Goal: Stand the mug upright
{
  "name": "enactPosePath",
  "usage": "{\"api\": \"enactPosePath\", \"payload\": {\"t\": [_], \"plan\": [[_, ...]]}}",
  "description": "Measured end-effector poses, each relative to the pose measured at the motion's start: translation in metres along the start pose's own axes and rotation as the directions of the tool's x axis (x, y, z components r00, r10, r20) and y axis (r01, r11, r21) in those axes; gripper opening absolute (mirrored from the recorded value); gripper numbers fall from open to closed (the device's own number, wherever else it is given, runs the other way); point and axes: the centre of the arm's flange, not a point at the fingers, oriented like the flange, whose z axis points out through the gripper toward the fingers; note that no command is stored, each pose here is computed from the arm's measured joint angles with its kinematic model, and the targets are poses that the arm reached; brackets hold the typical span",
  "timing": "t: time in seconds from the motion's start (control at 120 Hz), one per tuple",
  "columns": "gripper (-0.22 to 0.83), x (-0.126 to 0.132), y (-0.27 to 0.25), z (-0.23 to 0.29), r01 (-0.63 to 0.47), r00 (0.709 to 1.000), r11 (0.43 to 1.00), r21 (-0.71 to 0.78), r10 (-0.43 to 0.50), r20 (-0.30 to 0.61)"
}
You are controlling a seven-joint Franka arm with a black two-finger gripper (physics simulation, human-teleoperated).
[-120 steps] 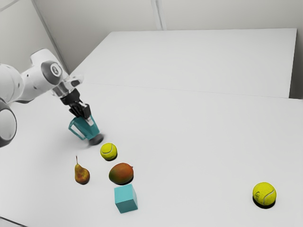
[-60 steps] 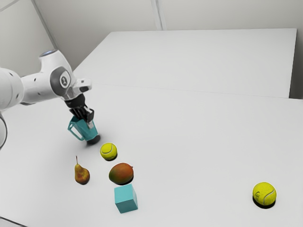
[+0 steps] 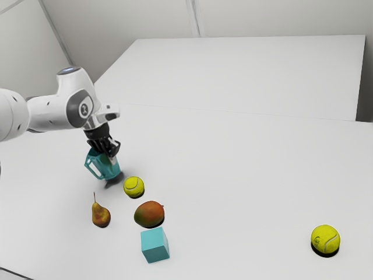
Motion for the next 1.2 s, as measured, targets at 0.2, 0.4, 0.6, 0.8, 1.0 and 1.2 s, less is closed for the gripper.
{"api": "enactPosePath", "payload": {"t": [0.2, 0.4, 0.6, 0.8, 1.0, 1.2], "plan": [[-0.16, 0.001, 0.014, 0.005, 0.004, 1.0, 0.999, 0.041, -0.005, 0.023], [-0.16, 0.003, 0.022, 0.01, 0.028, 0.999, 0.998, 0.057, -0.03, 0.035], [-0.16, 0.006, 0.033, 0.013, 0.044, 0.998, 0.997, 0.068, -0.046, 0.037], [-0.16, 0.005, 0.043, 0.025, 0.053, 0.998, 0.995, 0.089, -0.055, 0.021], [-0.16, 0.008, 0.042, 0.032, 0.076, 0.997, 0.992, 0.103, -0.076, -0.001], [0.21, 0.011, 0.041, 0.031, 0.088, 0.996, 0.991, 0.1, -0.087, -0.018]]}}
